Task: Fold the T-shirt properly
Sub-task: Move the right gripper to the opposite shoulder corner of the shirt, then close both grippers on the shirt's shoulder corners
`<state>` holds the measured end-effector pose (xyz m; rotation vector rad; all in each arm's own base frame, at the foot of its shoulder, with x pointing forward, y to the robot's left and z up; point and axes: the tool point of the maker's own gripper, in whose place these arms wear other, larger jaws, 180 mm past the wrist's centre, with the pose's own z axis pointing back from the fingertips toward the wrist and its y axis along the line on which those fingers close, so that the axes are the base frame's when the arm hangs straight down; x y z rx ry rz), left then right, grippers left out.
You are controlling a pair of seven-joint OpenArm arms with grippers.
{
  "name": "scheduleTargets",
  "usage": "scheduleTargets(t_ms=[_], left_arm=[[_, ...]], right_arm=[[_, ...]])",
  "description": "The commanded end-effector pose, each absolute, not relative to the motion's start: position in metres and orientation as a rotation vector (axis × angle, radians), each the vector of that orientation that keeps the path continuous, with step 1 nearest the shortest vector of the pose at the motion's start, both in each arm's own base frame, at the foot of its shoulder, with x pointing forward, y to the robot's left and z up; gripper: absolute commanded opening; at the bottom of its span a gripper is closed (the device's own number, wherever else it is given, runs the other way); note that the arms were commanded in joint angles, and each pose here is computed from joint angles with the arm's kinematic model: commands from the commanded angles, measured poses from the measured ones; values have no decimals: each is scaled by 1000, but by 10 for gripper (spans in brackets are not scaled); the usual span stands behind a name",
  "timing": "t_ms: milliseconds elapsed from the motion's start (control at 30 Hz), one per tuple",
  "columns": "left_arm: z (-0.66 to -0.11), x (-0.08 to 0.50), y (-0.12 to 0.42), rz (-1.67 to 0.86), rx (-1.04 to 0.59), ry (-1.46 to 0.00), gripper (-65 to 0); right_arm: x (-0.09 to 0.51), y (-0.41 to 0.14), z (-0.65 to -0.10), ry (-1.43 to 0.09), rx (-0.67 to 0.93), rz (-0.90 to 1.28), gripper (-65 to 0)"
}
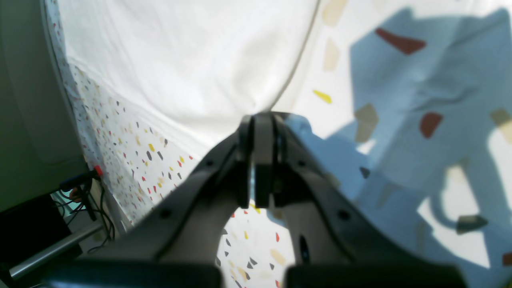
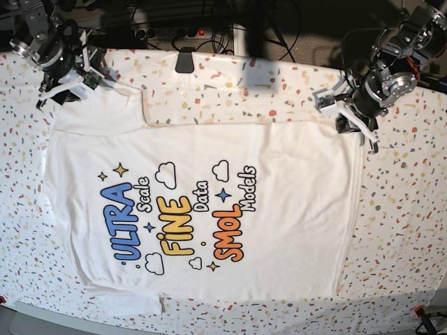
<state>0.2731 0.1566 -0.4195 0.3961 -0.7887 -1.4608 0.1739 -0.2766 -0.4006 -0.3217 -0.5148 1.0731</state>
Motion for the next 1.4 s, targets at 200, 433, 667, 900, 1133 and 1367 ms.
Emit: scheduleTargets(t_ms=[200, 433, 667, 900, 1133, 1367], left_arm=[[-410, 280, 159, -1456, 420, -818, -650], [-410, 280, 159, -1456, 420, -819, -650], [-410, 280, 159, -1456, 420, -819, -650], [-409, 280, 157, -1458, 414, -825, -650], [-410, 279, 156, -1436, 388, -829, -650], [-410, 279, 156, -1435, 386, -829, -650]], right_arm=[[176, -280, -396, -511, -335, 1089, -430], [173, -259, -393, -542, -235, 1081, -423], [179, -240, -381, -610, -172, 1050, -318], [175, -249, -386, -557, -202, 1039, -318], [169, -257, -397, -533, -187, 1019, -318], [170, -276, -403, -502, -257, 1003, -318]])
